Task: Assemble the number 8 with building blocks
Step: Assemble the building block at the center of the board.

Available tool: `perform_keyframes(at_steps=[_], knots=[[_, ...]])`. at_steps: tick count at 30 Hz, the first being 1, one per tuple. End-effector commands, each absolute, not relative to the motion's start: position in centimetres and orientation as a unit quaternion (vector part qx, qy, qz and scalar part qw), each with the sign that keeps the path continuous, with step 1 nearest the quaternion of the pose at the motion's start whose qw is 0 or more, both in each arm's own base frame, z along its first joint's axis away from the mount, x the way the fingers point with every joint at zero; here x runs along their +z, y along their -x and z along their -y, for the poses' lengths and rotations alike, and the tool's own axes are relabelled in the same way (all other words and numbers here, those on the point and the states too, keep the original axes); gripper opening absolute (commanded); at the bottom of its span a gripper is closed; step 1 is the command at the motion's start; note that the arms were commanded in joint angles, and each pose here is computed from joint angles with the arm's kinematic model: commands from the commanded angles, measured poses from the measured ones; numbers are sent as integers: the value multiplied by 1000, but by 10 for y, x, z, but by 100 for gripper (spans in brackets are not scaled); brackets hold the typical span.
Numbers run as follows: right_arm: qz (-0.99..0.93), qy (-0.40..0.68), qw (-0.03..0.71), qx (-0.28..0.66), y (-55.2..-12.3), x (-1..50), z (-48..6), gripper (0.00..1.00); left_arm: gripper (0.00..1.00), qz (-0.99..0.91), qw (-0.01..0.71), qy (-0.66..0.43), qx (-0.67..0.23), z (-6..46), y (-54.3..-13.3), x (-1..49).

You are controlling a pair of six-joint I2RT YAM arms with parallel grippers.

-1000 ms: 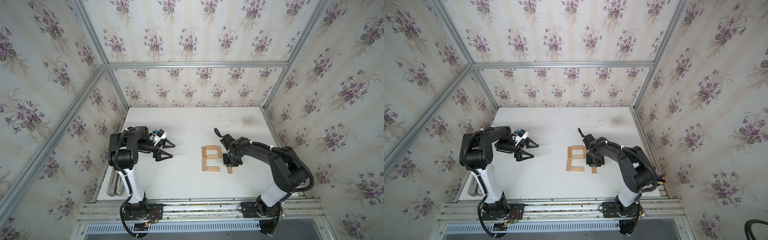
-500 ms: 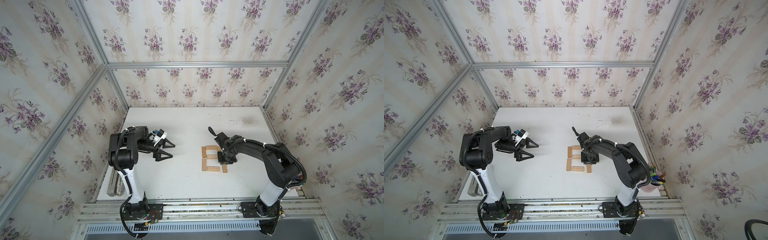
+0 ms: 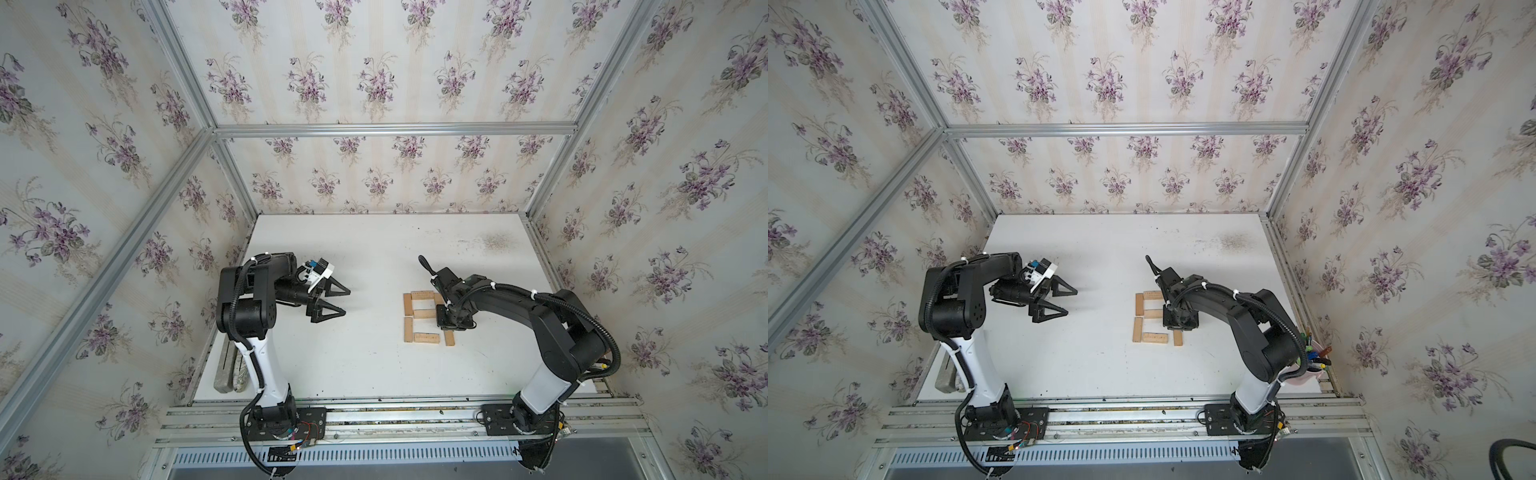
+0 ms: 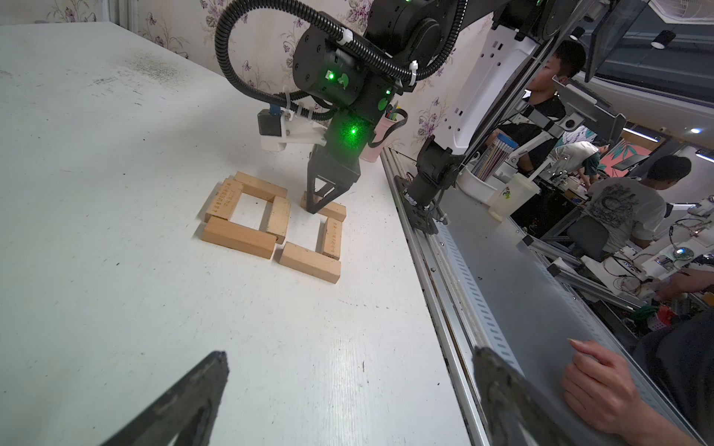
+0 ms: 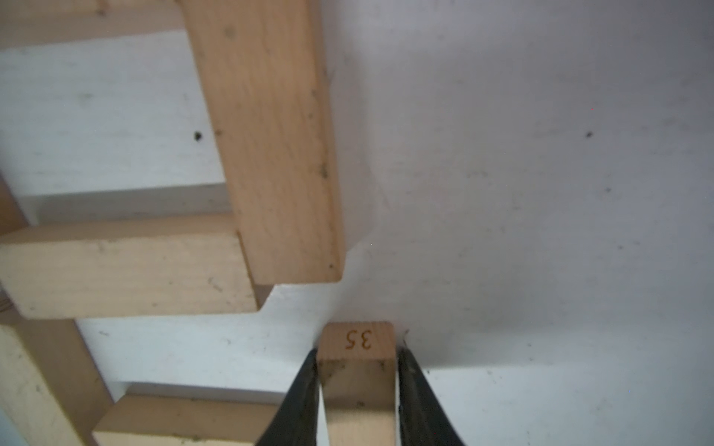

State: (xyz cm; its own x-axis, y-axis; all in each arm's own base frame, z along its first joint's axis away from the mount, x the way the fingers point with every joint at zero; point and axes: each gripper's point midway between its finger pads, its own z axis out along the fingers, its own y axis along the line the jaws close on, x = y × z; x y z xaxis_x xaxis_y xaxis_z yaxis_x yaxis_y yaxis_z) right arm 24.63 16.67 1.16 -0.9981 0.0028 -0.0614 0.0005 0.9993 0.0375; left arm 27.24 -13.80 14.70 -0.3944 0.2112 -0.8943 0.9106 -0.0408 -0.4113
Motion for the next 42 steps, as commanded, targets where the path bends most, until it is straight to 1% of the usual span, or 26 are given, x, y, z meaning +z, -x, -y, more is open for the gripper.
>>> perform_keyframes(at_steps=[1, 3, 5, 7, 9, 21, 42], knots=[[-1000, -8, 6, 7, -234, 8, -160, 30, 99, -550, 375, -514, -540, 139, -262, 165], [-1000, -6, 1, 5, -231, 7, -159, 29, 100, -550, 375, -515, -540, 139, -262, 165], [-1000, -7, 0, 2, -230, 7, -158, 25, 99, -550, 375, -514, -541, 139, -262, 165], [-1000, -8, 8, 2, -234, 11, -159, 22, 100, -550, 376, -515, -540, 139, -262, 166], [-1000, -8, 17, 5, -240, 14, -162, 21, 100, -550, 375, -515, -540, 139, -262, 165], [-1000, -2, 31, 5, -255, 16, -169, 21, 100, -550, 375, -515, -540, 139, -262, 165], [-999, -3, 38, 22, -267, 6, -180, 21, 100, -550, 375, -514, -541, 139, -262, 165]])
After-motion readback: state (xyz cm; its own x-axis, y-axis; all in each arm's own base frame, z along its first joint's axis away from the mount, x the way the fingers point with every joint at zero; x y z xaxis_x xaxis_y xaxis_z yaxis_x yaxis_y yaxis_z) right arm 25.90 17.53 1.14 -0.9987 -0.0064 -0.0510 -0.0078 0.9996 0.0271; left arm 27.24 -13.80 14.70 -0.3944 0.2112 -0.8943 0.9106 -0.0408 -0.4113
